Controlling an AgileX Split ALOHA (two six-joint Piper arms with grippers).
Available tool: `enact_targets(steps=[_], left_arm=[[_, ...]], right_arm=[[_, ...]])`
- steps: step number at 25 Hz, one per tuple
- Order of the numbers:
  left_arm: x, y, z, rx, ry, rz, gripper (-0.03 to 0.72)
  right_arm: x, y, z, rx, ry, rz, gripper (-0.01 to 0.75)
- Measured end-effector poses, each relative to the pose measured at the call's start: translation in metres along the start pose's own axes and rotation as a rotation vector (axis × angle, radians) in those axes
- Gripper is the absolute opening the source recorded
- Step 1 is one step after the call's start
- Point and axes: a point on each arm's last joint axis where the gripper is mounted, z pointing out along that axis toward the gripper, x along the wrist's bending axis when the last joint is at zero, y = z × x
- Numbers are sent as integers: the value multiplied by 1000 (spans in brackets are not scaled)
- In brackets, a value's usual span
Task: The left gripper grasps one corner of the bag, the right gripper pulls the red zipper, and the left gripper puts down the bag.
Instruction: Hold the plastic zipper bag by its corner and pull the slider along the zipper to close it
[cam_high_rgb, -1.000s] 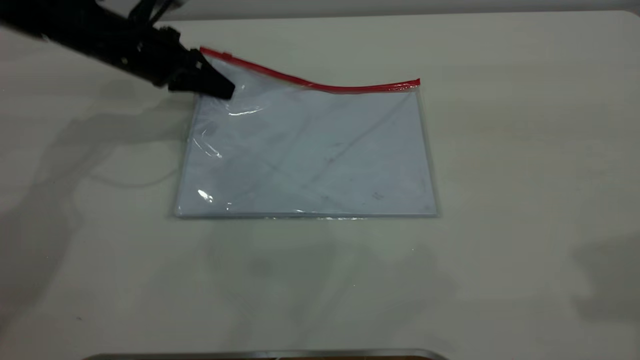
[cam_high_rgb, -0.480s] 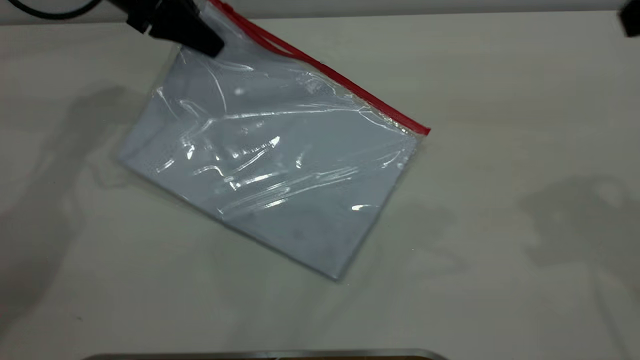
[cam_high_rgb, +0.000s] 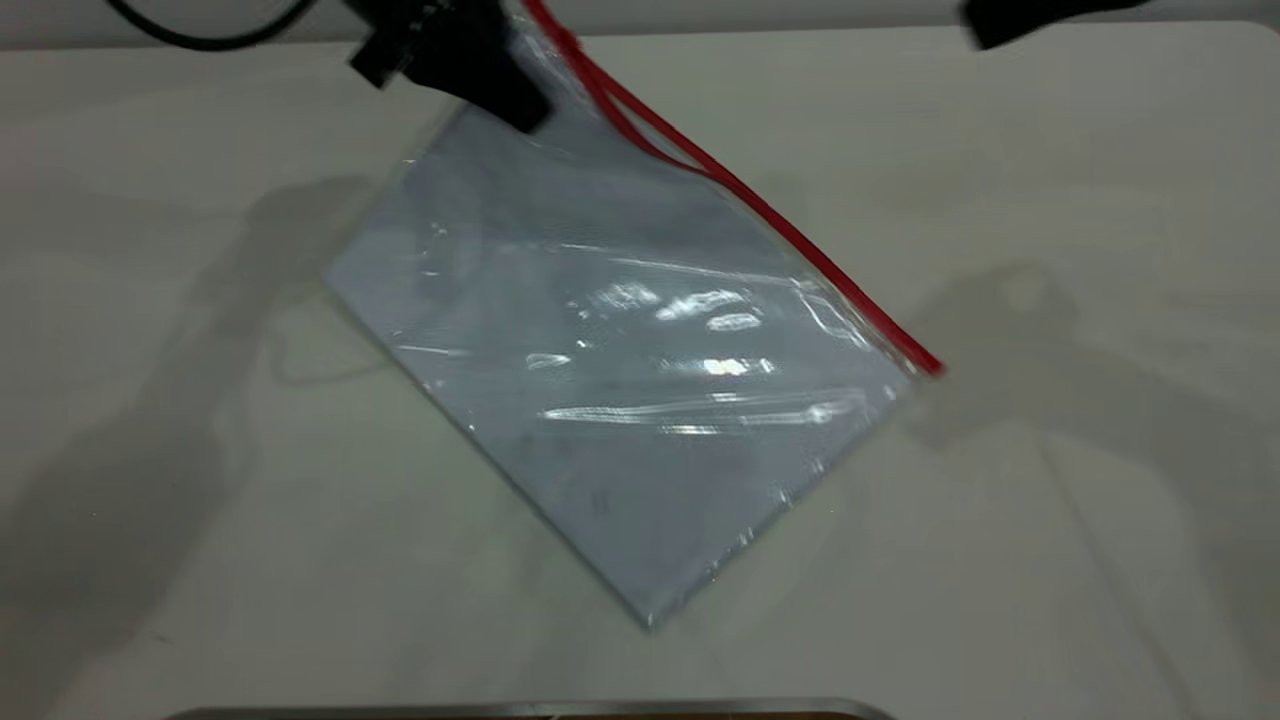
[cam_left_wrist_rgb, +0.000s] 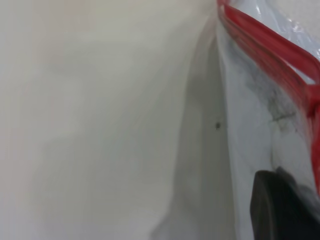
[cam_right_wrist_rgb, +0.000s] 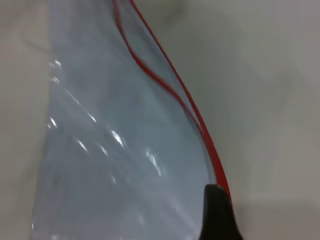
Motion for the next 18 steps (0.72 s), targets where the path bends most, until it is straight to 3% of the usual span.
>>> enact_targets(steps=[10,18], left_arm=[[-9,31,32,10,-63,74,53],[-10,39,38,-9,-55,79,53]], right_arm=[[6,4,52,-48,168,-14,538],[2,-4,73,-89,196,-7,538]])
